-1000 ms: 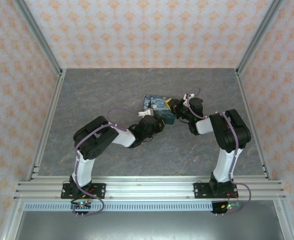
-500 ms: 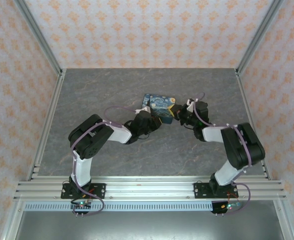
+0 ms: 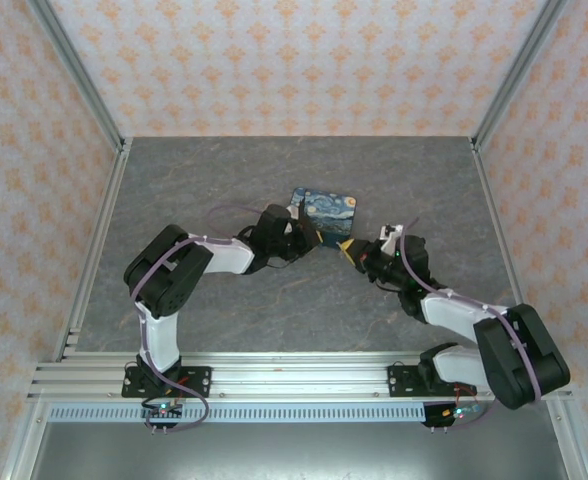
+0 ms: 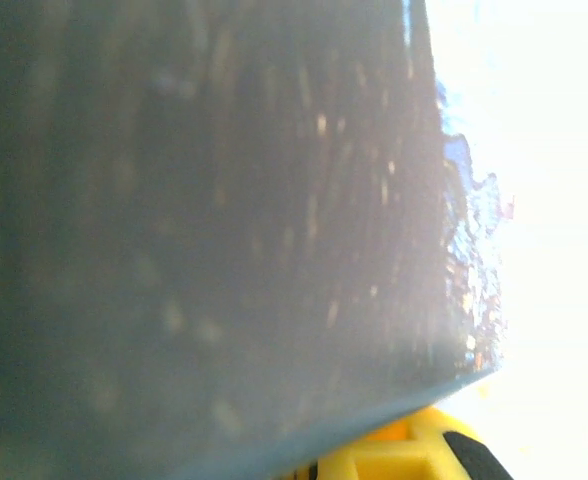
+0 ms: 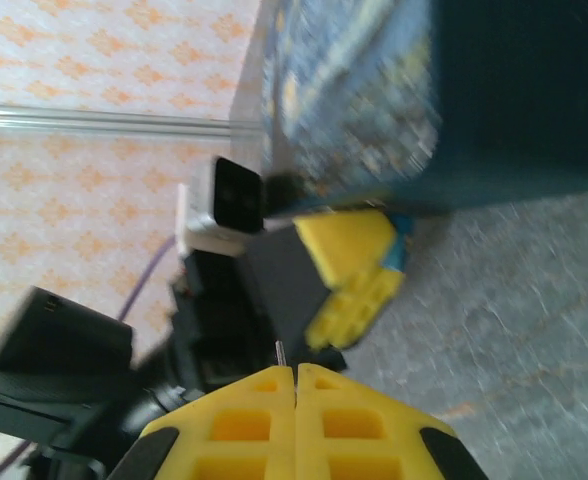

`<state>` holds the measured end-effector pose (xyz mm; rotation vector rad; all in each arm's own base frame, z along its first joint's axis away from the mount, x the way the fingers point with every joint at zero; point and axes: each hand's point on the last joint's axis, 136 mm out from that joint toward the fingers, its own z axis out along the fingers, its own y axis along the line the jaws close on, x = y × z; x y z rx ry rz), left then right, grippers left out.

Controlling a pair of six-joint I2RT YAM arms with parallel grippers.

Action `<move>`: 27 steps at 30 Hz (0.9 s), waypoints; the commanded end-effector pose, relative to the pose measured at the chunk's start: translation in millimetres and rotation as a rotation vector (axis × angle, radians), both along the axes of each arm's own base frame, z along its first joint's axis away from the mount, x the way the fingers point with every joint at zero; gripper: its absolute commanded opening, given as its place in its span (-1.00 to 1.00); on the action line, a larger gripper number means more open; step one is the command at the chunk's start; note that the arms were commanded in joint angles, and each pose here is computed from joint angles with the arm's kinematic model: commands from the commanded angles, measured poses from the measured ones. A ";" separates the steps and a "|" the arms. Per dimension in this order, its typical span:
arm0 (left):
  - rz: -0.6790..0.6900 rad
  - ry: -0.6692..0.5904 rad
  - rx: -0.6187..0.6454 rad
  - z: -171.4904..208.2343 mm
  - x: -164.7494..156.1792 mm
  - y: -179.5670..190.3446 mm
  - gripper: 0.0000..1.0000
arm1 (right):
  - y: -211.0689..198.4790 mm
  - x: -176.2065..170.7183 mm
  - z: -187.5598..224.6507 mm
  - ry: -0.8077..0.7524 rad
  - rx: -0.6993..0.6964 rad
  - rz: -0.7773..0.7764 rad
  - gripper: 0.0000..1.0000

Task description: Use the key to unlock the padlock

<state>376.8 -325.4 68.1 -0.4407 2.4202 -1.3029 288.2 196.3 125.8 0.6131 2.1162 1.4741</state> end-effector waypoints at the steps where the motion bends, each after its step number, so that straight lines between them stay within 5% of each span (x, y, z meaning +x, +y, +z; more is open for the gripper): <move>1: -0.011 -0.009 -0.102 35.1 0.0 -0.5 -1.00 | 5.4 -6.8 -8.2 -0.003 -0.031 -0.015 -1.00; 27: -0.092 0.022 -0.286 85.3 -8.1 17.9 -1.00 | 23.3 6.3 4.1 -0.016 0.042 -0.039 -1.00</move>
